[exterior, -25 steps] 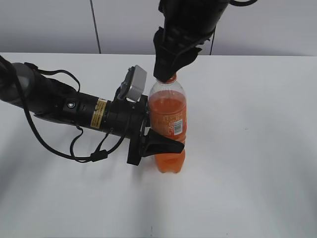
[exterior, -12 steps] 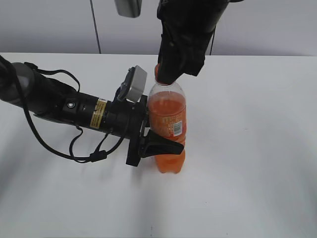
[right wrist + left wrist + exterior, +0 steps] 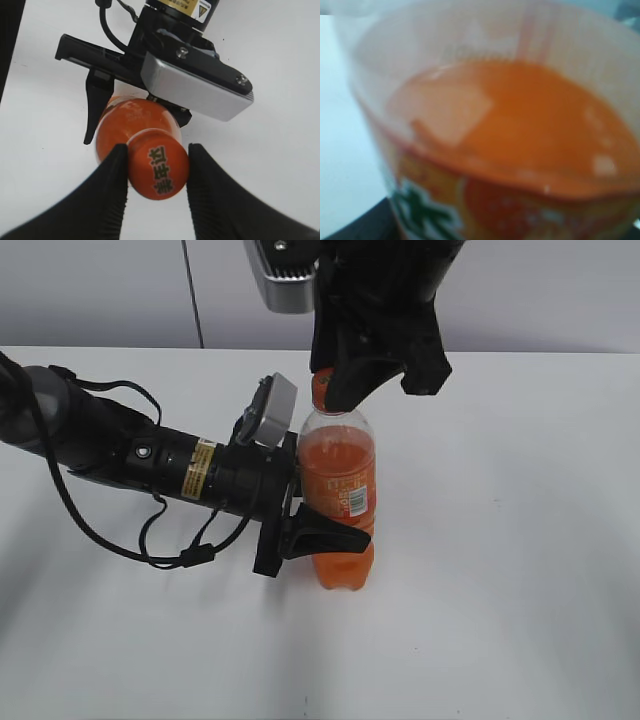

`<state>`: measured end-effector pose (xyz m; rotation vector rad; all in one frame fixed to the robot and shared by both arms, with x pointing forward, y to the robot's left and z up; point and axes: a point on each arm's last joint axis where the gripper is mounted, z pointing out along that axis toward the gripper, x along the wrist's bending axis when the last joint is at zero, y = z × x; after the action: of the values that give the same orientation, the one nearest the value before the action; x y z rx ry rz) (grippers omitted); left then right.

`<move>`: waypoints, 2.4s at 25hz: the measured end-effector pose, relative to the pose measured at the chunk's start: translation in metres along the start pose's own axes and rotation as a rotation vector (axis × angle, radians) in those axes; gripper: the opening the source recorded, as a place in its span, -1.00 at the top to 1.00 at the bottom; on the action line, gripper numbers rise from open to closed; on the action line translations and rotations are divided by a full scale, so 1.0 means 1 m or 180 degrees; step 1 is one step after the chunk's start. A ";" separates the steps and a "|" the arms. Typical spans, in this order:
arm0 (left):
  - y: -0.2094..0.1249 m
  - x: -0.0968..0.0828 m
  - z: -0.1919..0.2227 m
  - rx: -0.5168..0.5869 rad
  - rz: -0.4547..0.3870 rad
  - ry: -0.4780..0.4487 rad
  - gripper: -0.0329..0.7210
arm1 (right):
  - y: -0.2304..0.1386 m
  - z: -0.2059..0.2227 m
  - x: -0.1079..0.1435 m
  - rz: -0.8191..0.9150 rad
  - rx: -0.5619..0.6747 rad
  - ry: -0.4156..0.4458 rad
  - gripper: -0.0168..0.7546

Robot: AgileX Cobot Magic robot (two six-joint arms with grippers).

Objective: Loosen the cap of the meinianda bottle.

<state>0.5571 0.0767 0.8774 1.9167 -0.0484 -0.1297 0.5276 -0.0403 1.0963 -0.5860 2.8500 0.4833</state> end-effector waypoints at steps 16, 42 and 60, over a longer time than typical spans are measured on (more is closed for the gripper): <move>0.000 0.000 0.000 0.0001 0.0010 -0.0010 -0.18 | 0.001 0.000 0.000 -0.0086 -0.0025 0.0009 0.25; 0.000 -0.001 0.000 -0.0007 -0.0049 -0.0027 -0.18 | 0.006 0.003 0.000 0.0224 -0.0214 0.0061 0.03; 0.000 -0.001 0.000 -0.0003 -0.0066 -0.0020 -0.18 | 0.016 -0.019 -0.010 0.1621 -0.0408 -0.0096 -0.13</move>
<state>0.5564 0.0763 0.8775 1.9164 -0.0326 -0.1498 0.5279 -0.0294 1.1208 0.1442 2.9380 0.7464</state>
